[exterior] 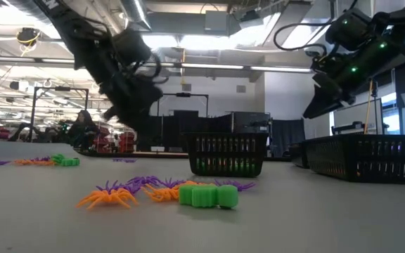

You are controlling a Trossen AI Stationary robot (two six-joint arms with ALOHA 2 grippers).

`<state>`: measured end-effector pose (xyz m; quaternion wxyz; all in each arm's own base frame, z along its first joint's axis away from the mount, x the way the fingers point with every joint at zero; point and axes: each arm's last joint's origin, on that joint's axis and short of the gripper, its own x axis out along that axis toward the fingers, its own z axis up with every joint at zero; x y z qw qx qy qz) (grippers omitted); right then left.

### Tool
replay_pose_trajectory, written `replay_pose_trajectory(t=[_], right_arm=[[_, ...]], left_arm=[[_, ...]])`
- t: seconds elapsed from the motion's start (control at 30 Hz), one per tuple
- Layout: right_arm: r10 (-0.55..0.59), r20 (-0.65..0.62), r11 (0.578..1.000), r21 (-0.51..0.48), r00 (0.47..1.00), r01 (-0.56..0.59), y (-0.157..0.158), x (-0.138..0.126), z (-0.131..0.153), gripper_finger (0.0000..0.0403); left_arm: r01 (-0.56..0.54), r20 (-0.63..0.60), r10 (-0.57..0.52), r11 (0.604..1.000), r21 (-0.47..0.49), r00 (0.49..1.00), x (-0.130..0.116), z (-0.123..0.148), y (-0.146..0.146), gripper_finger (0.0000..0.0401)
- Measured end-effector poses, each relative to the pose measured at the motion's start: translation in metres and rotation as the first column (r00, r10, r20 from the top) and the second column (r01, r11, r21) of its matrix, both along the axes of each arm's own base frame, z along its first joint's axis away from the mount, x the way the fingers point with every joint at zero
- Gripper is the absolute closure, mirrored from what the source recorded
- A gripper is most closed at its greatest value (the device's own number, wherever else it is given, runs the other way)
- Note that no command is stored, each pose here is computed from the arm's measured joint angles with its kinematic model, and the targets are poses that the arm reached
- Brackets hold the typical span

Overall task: Sort Halloween decoration
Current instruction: Put the purple spider toy into the top bin

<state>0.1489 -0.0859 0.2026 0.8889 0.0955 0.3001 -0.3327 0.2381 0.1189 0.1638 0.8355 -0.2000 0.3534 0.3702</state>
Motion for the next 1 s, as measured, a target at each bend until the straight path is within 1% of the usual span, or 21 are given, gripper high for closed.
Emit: replay_pose_trajectory(t=[0.07,0.17,0.33,0.47,0.67,0.83,1.0], right_arm=[[0.012,0.025,1.000,-0.003,1.000,-0.011,0.000,0.001,0.002,0.0251],[0.024,0.055,1.000,-0.008,0.998,-0.024,-0.001,0.003,0.004,0.0251],[0.029,0.075,0.999,-0.016,0.997,-0.027,-0.001,0.004,0.006,0.0251],[0.029,0.075,0.999,-0.017,0.997,-0.027,-0.001,0.004,0.006,0.0251],[0.029,0.076,0.999,-0.017,0.997,-0.027,-0.001,0.004,0.006,0.0251],[0.028,0.076,0.999,-0.017,0.997,-0.027,-0.001,0.004,0.006,0.0251],[0.029,0.083,0.999,-0.022,0.996,-0.027,-0.001,0.005,0.006,0.0251]], left_arm=[[-0.050,-0.046,0.048,0.998,-0.040,0.998,-0.010,-0.004,0.009,0.0300],[-0.099,-0.104,0.091,0.993,-0.070,0.990,-0.020,-0.007,0.017,0.0300],[-0.135,-0.163,0.122,0.989,-0.066,0.979,-0.030,-0.010,0.024,0.0300],[-0.182,-0.175,0.171,0.982,-0.050,0.970,-0.037,-0.010,0.033,0.0300],[-0.243,-0.219,0.223,0.967,-0.070,0.950,-0.049,-0.012,0.042,0.0300],[-0.263,-0.235,0.237,0.961,-0.085,0.943,-0.052,-0.017,0.046,0.0300],[-0.278,-0.255,0.243,0.954,-0.114,0.936,-0.053,-0.028,0.053,0.0300]])
